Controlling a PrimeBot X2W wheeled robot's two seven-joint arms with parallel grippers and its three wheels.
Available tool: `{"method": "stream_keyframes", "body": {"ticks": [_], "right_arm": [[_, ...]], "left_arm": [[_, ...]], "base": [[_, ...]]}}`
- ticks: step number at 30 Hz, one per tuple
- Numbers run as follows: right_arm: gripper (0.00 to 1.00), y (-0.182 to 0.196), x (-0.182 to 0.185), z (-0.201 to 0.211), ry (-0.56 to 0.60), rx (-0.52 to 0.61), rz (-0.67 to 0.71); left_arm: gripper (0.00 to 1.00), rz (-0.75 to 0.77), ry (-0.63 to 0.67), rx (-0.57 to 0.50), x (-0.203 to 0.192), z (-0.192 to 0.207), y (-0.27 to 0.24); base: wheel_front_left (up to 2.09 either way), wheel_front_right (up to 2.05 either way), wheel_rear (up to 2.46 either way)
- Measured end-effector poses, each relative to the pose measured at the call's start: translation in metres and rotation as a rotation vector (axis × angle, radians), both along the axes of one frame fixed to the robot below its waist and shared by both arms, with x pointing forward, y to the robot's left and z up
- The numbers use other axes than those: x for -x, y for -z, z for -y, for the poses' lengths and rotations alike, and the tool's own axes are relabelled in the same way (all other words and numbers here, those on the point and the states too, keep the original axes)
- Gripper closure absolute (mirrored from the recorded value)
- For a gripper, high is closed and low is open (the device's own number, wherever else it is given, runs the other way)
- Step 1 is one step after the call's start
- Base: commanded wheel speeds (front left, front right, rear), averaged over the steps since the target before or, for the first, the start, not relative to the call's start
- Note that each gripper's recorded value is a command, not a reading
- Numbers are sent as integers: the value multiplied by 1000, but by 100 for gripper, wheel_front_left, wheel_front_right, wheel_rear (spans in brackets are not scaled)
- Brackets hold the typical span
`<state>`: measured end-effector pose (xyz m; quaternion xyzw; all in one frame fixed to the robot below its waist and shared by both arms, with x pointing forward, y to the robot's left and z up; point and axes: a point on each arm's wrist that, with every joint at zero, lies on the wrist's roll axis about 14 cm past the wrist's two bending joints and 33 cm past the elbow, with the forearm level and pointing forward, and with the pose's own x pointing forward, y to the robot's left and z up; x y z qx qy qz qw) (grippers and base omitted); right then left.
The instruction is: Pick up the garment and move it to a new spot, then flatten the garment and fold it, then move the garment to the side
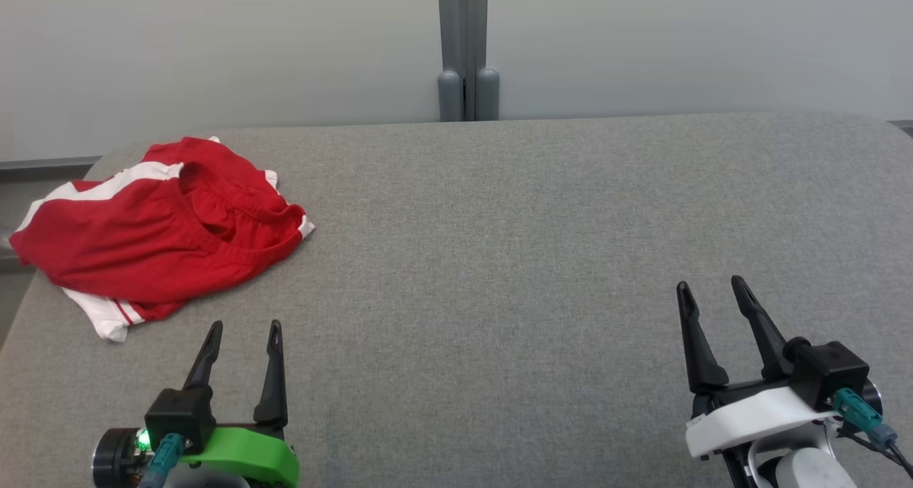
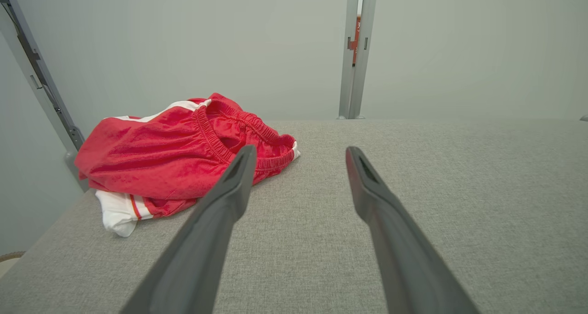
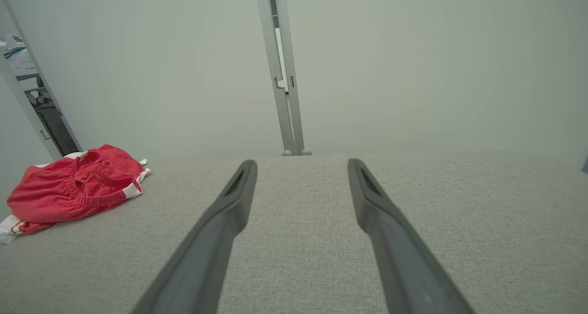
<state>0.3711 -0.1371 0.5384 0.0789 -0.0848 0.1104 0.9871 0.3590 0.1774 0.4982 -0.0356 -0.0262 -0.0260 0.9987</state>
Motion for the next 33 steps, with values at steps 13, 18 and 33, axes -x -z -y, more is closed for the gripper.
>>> {"method": "stream_keyframes", "body": {"ticks": [13, 18, 33], "right_arm": [[0, 7, 1, 4, 12, -15, -26], [0, 8, 1, 5, 13, -18, -29], [0, 10, 1, 2, 6, -24, -36]], "left_arm": [[0, -11, -10, 40, -2, -3, 3], [0, -14, -13, 48, -1, -3, 4], [0, -19, -24, 47, 0, -7, 6]], "base": [[0, 0, 0], [0, 0, 0], [0, 0, 0]]}}
